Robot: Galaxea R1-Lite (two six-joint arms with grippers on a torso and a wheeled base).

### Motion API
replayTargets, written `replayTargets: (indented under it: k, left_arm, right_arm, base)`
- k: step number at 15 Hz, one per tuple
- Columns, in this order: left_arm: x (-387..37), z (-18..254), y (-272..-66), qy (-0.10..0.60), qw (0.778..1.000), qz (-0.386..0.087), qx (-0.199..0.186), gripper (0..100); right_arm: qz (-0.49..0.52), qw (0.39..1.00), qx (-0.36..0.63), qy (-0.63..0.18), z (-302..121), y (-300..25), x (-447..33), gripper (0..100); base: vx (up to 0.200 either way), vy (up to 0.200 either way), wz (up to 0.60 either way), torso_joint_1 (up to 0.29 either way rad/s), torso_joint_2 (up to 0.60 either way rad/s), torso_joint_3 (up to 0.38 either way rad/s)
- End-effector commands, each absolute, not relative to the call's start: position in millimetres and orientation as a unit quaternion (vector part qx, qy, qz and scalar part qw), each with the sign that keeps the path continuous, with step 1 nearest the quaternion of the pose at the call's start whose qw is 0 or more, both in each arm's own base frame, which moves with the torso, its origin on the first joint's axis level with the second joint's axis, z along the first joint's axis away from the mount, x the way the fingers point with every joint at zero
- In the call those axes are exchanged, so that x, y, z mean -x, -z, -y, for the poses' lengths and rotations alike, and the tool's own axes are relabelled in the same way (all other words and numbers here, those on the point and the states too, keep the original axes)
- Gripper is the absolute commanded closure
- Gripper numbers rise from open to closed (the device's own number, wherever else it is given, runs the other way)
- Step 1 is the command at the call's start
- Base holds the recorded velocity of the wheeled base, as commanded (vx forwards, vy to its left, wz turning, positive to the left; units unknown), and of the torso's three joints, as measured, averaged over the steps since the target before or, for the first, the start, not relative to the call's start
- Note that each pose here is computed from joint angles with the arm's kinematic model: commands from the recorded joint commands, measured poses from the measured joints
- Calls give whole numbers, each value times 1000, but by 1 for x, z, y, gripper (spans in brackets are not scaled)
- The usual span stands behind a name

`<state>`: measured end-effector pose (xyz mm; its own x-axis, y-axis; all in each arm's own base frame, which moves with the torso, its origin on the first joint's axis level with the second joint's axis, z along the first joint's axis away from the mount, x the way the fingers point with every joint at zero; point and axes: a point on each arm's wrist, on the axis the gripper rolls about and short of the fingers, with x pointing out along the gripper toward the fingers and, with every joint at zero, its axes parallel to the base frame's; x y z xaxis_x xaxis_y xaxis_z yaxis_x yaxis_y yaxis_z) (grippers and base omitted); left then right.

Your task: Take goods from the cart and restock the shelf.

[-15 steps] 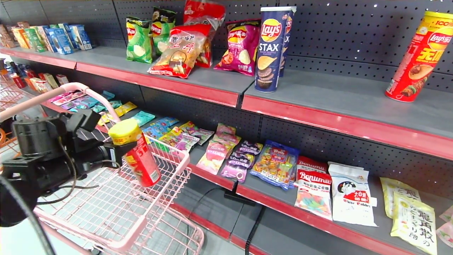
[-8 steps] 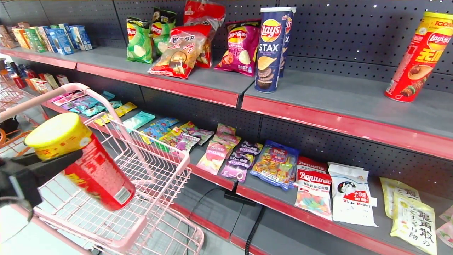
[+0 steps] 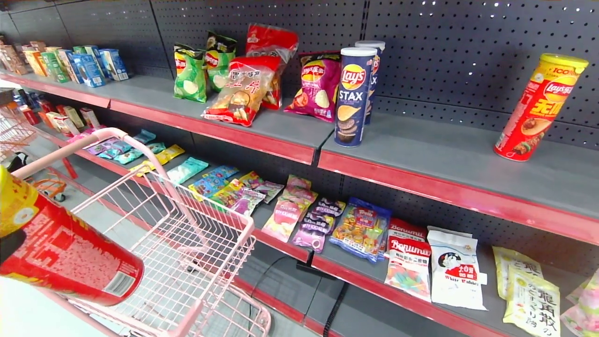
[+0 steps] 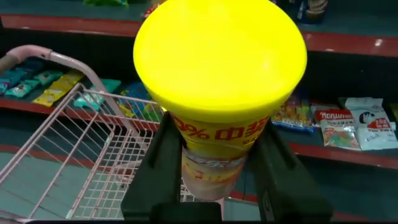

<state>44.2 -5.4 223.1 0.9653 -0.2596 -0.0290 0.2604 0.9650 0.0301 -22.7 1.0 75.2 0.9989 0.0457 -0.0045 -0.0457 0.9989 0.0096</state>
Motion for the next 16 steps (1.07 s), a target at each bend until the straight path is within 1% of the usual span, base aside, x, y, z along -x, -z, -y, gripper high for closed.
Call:
replayTargets:
  k: [1, 2, 3, 5, 6, 8, 9, 11, 12, 13, 16]
  left_arm:
    - [-37, 5, -224, 129, 991, 3, -19, 100]
    - [-35, 5, -225, 123, 992, 7, -20, 100]
    - [-34, 4, -227, 99, 995, 11, -22, 100]
    - [-34, 4, -225, 97, 995, 9, -21, 100]
    - [-34, 4, -224, 99, 995, 7, -21, 100]
    - [-34, 4, -224, 100, 995, 8, -21, 100]
    - [-35, 4, -226, 100, 994, 9, -33, 100]
    - [-34, 5, -226, 108, 993, 12, -38, 100]
    - [-35, 4, -225, 102, 993, 10, -52, 100]
    - [-35, 4, -225, 101, 993, 12, -62, 100]
    - [-32, 4, -225, 99, 992, 18, -73, 100]
  right_arm:
    - [-2, 1000, -5, -23, -1, -75, 23, 0]
    - [-2, 1000, -5, -23, -1, -75, 23, 0]
    - [-2, 1000, -5, -23, -1, -75, 23, 0]
    - [-2, 1000, -5, -23, -1, -75, 23, 0]
    - [-2, 1000, -5, -23, -1, -75, 23, 0]
    - [-2, 1000, -5, -23, -1, -75, 23, 0]
    - [-2, 1000, -5, -23, -1, -75, 23, 0]
    - [-2, 1000, -5, -23, -1, -75, 23, 0]
    - [-2, 1000, -5, -23, -1, -75, 23, 0]
    - [-2, 1000, -5, -23, -1, -75, 23, 0]
    - [-2, 1000, -5, -23, -1, -75, 23, 0]
  base:
    - [0, 0, 0, 232, -574, -349]
    - [0, 0, 0, 232, -564, -354]
    - [0, 0, 0, 242, -579, -354]
    - [0, 0, -600, 220, -564, -332]
    - [0, 0, -600, 105, -246, -154]
    - [0, 0, -600, 24, -68, -44]
    - [0, 0, -600, 32, -17, -22]
    - [0, 0, -600, 12, -7, -7]
    - [0, 0, -600, -2, -7, 7]
    - [0, 0, 0, 0, 0, 0]
    - [0, 0, 0, 0, 0, 0]
